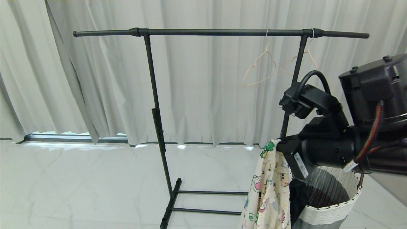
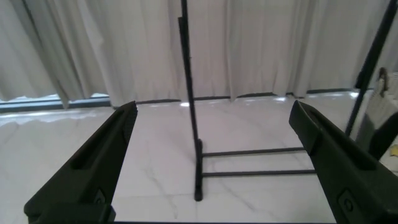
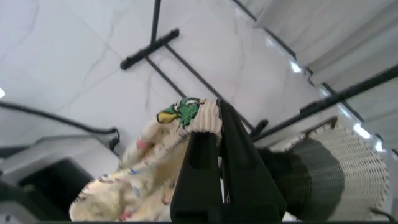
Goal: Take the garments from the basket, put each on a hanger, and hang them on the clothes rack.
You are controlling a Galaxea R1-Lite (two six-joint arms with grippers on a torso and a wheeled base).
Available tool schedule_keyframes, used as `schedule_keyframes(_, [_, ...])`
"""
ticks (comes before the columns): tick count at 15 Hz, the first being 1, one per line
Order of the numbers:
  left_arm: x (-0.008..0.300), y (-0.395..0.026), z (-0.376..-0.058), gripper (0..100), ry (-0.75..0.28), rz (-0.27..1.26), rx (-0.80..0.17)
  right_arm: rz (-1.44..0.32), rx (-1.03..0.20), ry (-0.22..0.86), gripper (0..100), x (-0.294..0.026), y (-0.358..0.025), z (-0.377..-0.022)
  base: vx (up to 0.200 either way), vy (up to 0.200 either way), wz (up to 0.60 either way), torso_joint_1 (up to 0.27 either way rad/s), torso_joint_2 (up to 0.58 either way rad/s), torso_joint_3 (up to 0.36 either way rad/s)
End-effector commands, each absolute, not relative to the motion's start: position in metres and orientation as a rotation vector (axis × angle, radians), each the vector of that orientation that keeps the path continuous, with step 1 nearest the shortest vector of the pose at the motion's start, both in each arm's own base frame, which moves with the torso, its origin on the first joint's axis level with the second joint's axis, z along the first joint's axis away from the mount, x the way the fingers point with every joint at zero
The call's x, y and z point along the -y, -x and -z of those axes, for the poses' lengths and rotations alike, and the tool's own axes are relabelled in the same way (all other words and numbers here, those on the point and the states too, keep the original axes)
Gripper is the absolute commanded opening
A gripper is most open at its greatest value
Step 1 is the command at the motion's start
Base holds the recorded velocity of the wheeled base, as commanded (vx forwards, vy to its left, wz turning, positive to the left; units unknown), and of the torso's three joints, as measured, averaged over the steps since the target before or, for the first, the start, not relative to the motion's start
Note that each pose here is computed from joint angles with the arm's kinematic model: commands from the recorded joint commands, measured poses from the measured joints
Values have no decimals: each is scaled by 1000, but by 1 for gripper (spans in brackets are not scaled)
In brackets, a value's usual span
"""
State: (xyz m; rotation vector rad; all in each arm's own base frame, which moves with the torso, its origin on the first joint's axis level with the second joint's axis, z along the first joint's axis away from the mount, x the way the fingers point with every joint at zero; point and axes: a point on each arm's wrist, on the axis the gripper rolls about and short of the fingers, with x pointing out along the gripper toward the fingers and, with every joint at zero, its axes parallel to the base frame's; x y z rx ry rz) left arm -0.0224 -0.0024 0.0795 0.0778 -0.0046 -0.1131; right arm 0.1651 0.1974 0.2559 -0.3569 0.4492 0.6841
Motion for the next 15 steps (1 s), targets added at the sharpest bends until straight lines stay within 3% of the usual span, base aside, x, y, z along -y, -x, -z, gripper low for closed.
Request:
schedule_keyframes(1, [2, 14, -143, 100, 81, 190, -5, -686, -476, 374, 0, -210, -174, -243, 0, 0, 0, 0, 0, 0])
schedule_keyframes(3, [4, -22, -206, 100, 107, 191, -15, -687, -460, 364, 0, -217, -180, -239, 0, 0, 0, 0, 0, 0])
schedule_keyframes(5, [9, -59, -237, 100, 94, 223, -58, -687, -427, 344, 0, -225, -187, -237, 0, 0, 0, 0, 0, 0])
schedule_keyframes(8, [24, -80, -240, 100, 81, 380, -92, -690, -369, 310, 0, -237, -196, -235, 0, 0, 0, 0, 0, 0])
schedule_keyframes(12, [51, -138, -241, 100, 40, 376, -129, -691, -331, 288, 0, -245, -201, -241, 0, 0, 0, 0, 0, 0])
schedule_keyframes(15, [97, -141, -218, 100, -23, 472, -237, -691, -310, 275, 0, -247, -203, -247, 0, 0, 0, 0, 0, 0])
